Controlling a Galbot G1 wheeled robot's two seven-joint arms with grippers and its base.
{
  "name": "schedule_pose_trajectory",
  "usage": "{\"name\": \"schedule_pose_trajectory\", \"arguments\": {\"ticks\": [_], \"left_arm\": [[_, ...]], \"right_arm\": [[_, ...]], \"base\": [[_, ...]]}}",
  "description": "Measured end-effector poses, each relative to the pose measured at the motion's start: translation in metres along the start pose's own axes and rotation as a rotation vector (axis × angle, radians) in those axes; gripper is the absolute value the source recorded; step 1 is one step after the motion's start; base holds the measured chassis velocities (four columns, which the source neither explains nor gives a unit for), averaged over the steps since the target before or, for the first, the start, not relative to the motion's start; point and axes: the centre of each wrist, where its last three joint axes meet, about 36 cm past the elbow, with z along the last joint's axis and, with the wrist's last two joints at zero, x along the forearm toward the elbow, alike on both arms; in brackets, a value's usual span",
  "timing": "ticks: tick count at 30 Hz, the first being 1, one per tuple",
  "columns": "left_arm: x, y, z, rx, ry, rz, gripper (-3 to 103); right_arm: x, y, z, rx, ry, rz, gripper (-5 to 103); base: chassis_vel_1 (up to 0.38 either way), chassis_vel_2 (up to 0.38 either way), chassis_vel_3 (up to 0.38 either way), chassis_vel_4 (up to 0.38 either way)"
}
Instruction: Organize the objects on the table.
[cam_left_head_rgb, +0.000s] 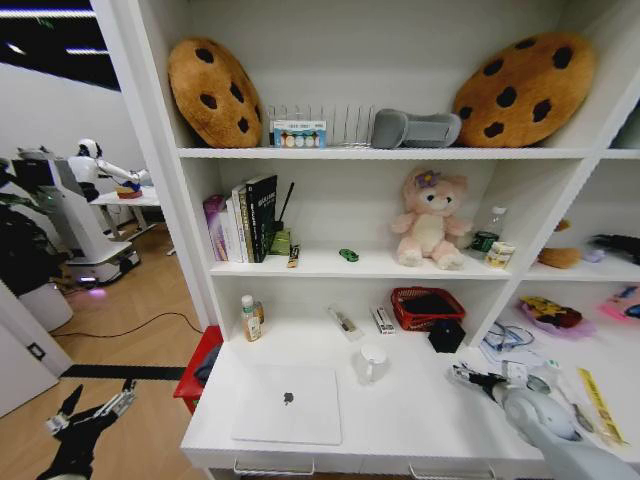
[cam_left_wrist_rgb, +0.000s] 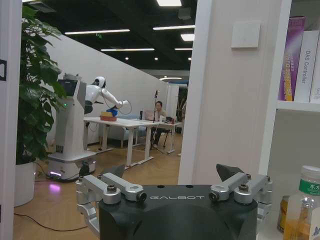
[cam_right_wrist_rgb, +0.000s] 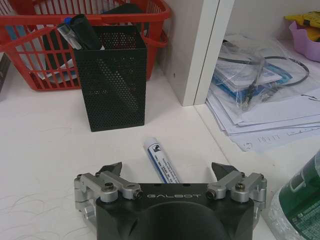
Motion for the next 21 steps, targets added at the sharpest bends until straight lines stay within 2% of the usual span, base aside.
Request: {"name": "schedule_pose_trajectory", "arguments": {"ticks": [4, 5, 7, 8, 10, 11, 14, 15, 18, 19, 21], "left_arm": [[0.0000, 0.0000, 0.0000, 0.000, 0.000, 0.000, 100], [0.0000, 0.0000, 0.0000, 0.000, 0.000, 0.000, 100], [0.0000, 0.0000, 0.0000, 0.000, 0.000, 0.000, 100], [0.0000, 0.0000, 0.0000, 0.000, 0.000, 0.000, 100], [0.0000, 0.0000, 0.0000, 0.000, 0.000, 0.000, 100], [0.0000, 0.0000, 0.0000, 0.000, 0.000, 0.000, 100], [0.0000, 0.0000, 0.0000, 0.000, 0.000, 0.000, 100], [0.0000, 0.0000, 0.0000, 0.000, 0.000, 0.000, 100], [0.0000, 0.0000, 0.0000, 0.000, 0.000, 0.000, 100], [0.0000, 0.0000, 0.0000, 0.000, 0.000, 0.000, 100], [0.0000, 0.0000, 0.0000, 0.000, 0.000, 0.000, 100]], "right_arm": [[-0.0051, -0.0004, -0.0050, 0.013, 0.000, 0.001, 90], [-0.0051, -0.0004, -0.0050, 0.013, 0.000, 0.001, 90], [-0.0060, 0.0026, -0.0073, 0.024, -0.001, -0.004, 79], [-0.0060, 0.0026, -0.0073, 0.024, -0.001, -0.004, 79], [-0.0053, 0.0063, -0.0070, 0.034, -0.001, -0.011, 68], [-0.0053, 0.0063, -0.0070, 0.034, -0.001, -0.011, 68], [-0.0048, 0.0079, -0.0040, 0.039, 0.004, -0.011, 51], [-0.0048, 0.0079, -0.0040, 0.039, 0.004, -0.011, 51], [-0.0043, 0.0072, 0.0003, 0.037, 0.011, -0.007, 35], [-0.0043, 0.0072, 0.0003, 0.037, 0.011, -0.007, 35], [-0.0039, 0.0067, 0.0014, 0.036, 0.013, -0.005, 25]], "base": [[0.000, 0.000, 0.000, 0.000], [0.000, 0.000, 0.000, 0.000], [0.000, 0.000, 0.000, 0.000], [0.000, 0.000, 0.000, 0.000], [0.000, 0.000, 0.000, 0.000], [0.000, 0.000, 0.000, 0.000], [0.000, 0.000, 0.000, 0.000], [0.000, 0.000, 0.000, 0.000], [0.000, 0.000, 0.000, 0.000], [0.000, 0.000, 0.000, 0.000], [0.000, 0.000, 0.000, 0.000]]}}
